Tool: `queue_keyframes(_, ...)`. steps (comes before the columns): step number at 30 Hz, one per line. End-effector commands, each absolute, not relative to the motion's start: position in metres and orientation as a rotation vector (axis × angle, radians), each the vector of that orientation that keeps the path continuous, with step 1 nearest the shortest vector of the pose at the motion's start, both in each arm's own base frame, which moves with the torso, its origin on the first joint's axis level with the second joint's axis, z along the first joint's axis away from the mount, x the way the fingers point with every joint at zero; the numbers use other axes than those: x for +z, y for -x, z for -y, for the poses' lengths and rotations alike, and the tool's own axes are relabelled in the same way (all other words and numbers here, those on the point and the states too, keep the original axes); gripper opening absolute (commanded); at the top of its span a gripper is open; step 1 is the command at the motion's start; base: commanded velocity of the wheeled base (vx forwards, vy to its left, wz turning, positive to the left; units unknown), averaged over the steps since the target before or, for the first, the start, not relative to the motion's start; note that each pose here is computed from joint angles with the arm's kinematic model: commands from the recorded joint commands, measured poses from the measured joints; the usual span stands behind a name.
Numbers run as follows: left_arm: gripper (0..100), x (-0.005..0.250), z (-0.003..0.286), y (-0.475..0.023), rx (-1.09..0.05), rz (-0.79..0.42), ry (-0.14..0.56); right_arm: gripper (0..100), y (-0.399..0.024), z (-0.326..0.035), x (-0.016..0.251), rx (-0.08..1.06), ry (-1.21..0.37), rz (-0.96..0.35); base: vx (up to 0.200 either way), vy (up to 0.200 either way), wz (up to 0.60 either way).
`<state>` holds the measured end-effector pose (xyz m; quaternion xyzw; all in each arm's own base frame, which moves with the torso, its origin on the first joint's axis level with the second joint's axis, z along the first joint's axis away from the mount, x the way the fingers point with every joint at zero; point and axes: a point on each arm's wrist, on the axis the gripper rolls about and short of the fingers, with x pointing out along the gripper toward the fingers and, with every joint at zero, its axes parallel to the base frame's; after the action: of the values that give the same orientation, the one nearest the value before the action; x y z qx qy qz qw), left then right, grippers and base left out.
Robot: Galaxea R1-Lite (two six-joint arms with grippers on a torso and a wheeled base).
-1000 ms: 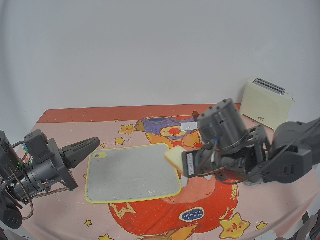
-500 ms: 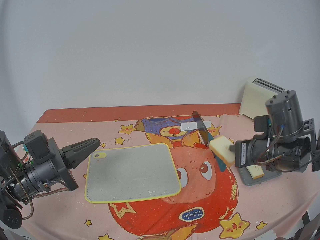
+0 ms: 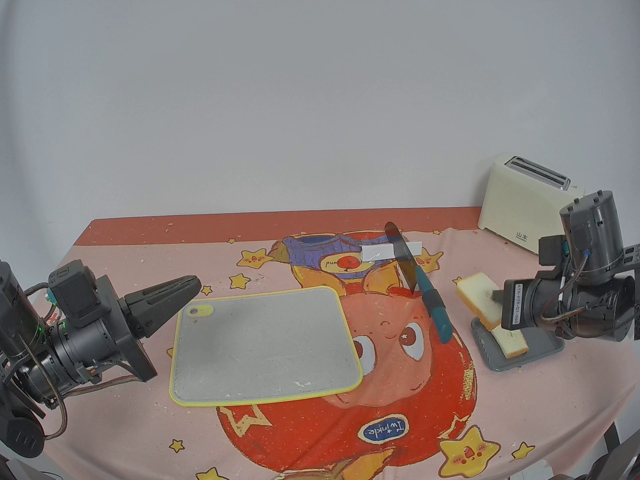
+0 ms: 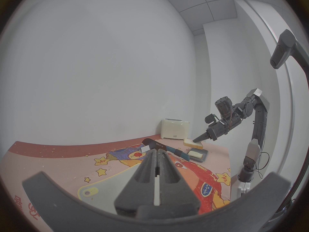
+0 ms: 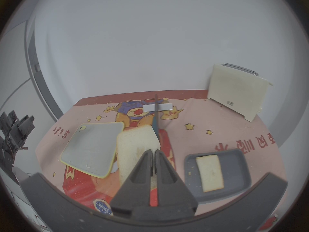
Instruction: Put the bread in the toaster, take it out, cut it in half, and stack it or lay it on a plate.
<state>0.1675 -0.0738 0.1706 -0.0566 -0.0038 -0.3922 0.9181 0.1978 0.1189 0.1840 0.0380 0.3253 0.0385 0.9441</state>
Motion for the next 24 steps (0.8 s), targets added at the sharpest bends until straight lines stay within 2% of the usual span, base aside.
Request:
queue_keyframes(1, 0, 0.17, 0.074, -0.167, -0.808, 0.004, 0.117, 0, -0.195, -0.103, 0.179, 0.023, -0.096, -0.674, 0.0, 0.0, 0.0)
queue_keyframes(13, 0, 0.17, 0.074, -0.167, -0.806, 0.003, 0.117, 0, -0.185, -0.091, 0.154, -0.028, -0.102, -0.757, 0.0, 0.0, 0.0)
queue_keyframes(17, 0, 0.169, 0.074, -0.167, -0.807, 0.001, 0.117, 0, -0.183, -0.092, 0.154, -0.003, -0.191, -0.781, 0.0, 0.0, 0.0)
queue_keyframes(24, 0, 0.163, 0.075, -0.171, -0.806, -0.03, 0.118, 0, -0.184, -0.091, 0.155, -0.005, -0.19, -0.776, 0.0, 0.0, 0.0)
